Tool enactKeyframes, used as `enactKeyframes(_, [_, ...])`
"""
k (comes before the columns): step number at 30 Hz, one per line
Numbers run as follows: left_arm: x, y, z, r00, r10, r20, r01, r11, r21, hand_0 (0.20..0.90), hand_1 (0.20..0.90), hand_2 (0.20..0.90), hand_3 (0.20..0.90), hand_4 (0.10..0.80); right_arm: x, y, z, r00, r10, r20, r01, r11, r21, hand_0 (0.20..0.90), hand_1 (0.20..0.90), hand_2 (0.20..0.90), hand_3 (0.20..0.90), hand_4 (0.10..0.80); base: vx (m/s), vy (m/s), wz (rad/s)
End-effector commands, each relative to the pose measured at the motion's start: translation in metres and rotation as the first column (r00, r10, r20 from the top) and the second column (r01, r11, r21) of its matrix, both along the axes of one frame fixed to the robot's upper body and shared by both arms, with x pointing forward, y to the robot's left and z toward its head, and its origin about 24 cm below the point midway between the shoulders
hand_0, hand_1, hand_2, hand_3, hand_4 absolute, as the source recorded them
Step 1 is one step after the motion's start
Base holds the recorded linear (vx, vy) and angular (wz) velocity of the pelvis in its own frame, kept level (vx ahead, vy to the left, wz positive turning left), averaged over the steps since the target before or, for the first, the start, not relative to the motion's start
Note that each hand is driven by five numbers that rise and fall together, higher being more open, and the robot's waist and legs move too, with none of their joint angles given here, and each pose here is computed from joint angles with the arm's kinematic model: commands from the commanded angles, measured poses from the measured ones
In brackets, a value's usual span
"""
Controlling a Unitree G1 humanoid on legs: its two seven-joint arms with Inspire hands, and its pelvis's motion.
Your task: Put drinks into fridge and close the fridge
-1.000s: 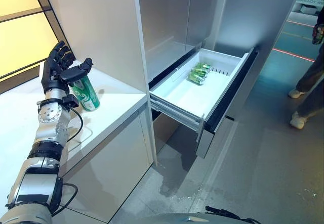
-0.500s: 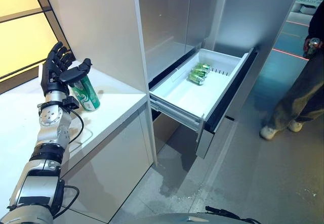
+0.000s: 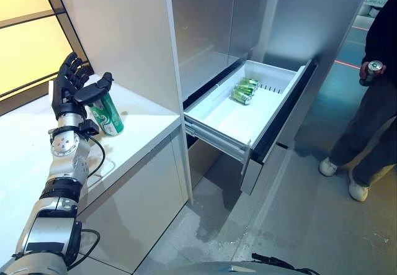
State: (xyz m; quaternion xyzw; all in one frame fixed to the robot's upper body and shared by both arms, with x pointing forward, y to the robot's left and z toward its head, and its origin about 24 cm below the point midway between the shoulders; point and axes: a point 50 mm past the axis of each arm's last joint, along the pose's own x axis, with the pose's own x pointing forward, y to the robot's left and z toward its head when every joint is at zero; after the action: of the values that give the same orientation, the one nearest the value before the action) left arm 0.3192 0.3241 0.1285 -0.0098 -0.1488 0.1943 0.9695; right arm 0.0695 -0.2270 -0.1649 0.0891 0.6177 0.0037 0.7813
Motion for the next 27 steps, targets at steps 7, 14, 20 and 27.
enactKeyframes(7, [-0.0008,-0.0003,0.0385,0.982,0.027,0.186,-0.044,0.995,0.089,0.900,0.900,0.900,0.900,0.800,-0.0260,-0.0021,-0.0033,0.993,0.061,-0.098,-0.061,0.998,0.000,0.900,0.900,0.900,0.900,0.800,-0.005,-0.001,0.01])
enactKeyframes(14, [-0.0039,-0.0008,0.0425,0.976,0.021,0.218,-0.042,0.995,0.091,0.900,0.900,0.900,0.900,0.800,-0.0250,-0.0030,-0.0030,0.993,0.063,-0.096,-0.063,0.998,-0.002,0.900,0.900,0.900,0.900,0.800,-0.006,-0.002,0.01])
enactKeyframes(20, [-0.0044,0.0000,0.0394,0.978,0.026,0.208,-0.045,0.995,0.085,0.900,0.900,0.900,0.900,0.800,-0.0263,-0.0031,-0.0031,0.993,0.064,-0.100,-0.064,0.998,-0.002,0.900,0.900,0.900,0.900,0.800,0.000,0.000,0.00])
enactKeyframes(27, [-0.0045,0.0037,0.0414,0.974,0.028,0.226,-0.039,0.998,0.044,0.900,0.900,0.900,0.900,0.800,-0.0266,-0.0045,-0.0028,0.993,0.066,-0.102,-0.067,0.998,-0.006,0.900,0.900,0.900,0.900,0.800,0.000,0.000,0.00])
